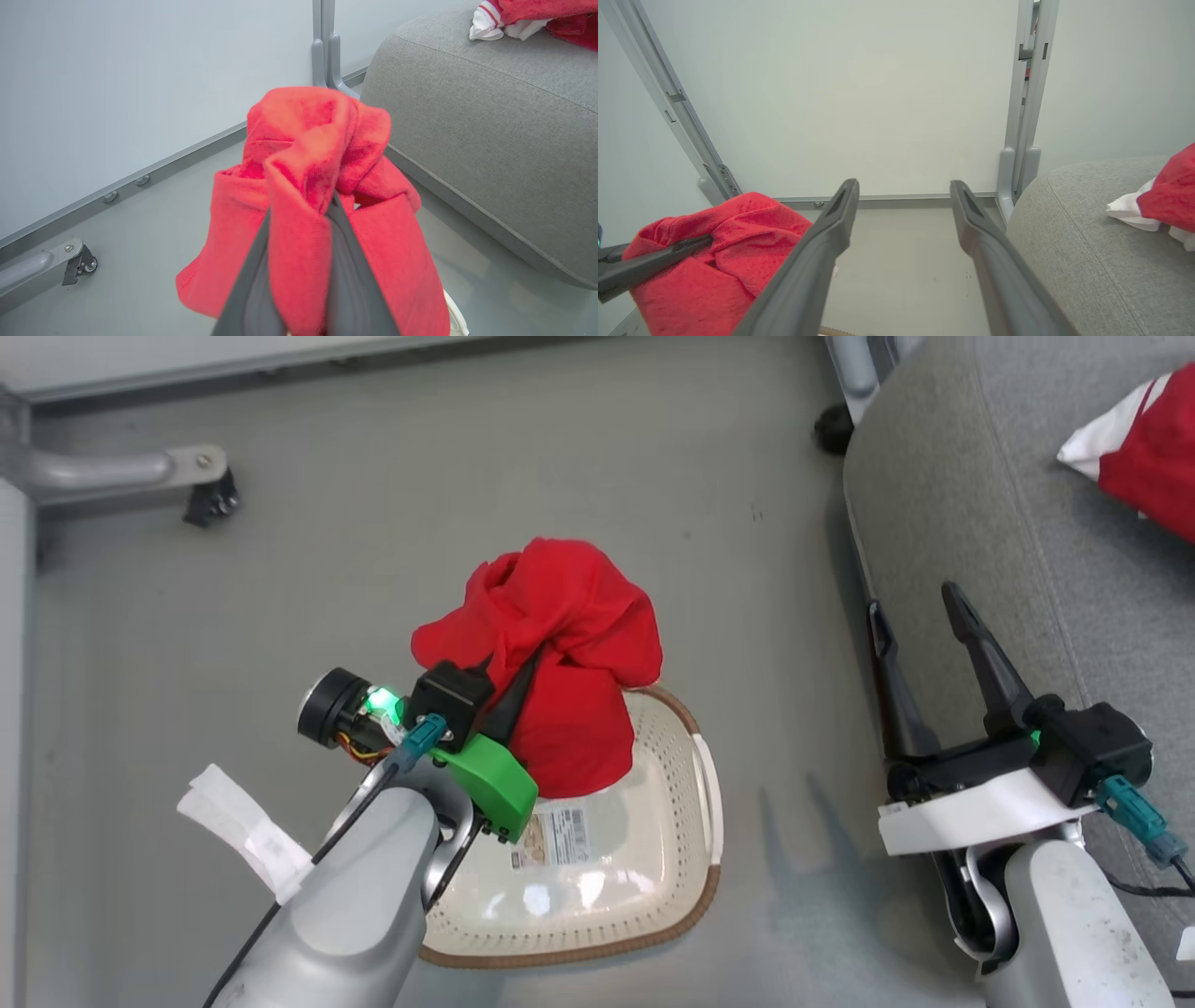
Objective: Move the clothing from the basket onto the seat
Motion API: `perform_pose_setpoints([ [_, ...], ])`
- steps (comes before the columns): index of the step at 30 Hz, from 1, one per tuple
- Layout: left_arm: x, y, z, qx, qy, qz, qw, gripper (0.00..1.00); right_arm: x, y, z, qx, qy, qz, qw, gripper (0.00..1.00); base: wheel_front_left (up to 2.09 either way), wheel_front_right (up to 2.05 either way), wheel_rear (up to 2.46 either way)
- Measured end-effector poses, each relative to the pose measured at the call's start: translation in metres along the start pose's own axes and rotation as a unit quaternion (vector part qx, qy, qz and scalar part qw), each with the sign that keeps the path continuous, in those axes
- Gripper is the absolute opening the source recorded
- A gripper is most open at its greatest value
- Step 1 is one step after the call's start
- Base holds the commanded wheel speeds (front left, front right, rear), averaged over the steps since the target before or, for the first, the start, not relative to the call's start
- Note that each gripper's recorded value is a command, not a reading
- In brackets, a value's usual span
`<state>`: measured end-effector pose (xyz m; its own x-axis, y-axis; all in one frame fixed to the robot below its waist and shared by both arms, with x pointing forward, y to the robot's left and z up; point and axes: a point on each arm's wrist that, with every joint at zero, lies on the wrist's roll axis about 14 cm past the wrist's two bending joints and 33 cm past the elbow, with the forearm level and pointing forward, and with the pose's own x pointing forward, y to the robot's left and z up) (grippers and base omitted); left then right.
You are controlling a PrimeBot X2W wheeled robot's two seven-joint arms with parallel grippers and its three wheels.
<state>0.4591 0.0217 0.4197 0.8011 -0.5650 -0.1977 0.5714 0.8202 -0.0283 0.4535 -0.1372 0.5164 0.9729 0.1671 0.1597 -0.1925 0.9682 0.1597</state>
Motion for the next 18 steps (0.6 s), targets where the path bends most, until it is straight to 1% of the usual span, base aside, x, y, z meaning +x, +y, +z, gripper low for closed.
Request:
perform_pose_setpoints([
  [5, -0.012, 0.003, 0.059, 0.016, -0.078, 0.014, 0.997, 0.0, -0.009, 0.013, 0.015, 0.005, -0.013, 0.013, 1.0, 1.0, 0.0, 0.0, 0.0],
  [10, -0.025, -0.004, 0.116, 0.036, -0.153, 0.012, 0.987, 0.0, -0.017, 0.024, 0.031, 0.009, -0.03, 0.025, 0.999, 1.0, 0.0, 0.0, 0.0],
  [13, -0.032, -0.011, 0.143, 0.045, -0.19, 0.007, 0.981, 0.0, -0.021, 0.028, 0.038, 0.011, -0.038, 0.029, 0.999, 1.0, 0.0, 0.0, 0.0],
  [18, -0.041, -0.024, 0.172, 0.057, -0.23, -0.005, 0.971, 0.0, -0.028, 0.032, 0.043, 0.014, -0.041, 0.032, 0.999, 1.0, 0.0, 0.0, 0.0],
])
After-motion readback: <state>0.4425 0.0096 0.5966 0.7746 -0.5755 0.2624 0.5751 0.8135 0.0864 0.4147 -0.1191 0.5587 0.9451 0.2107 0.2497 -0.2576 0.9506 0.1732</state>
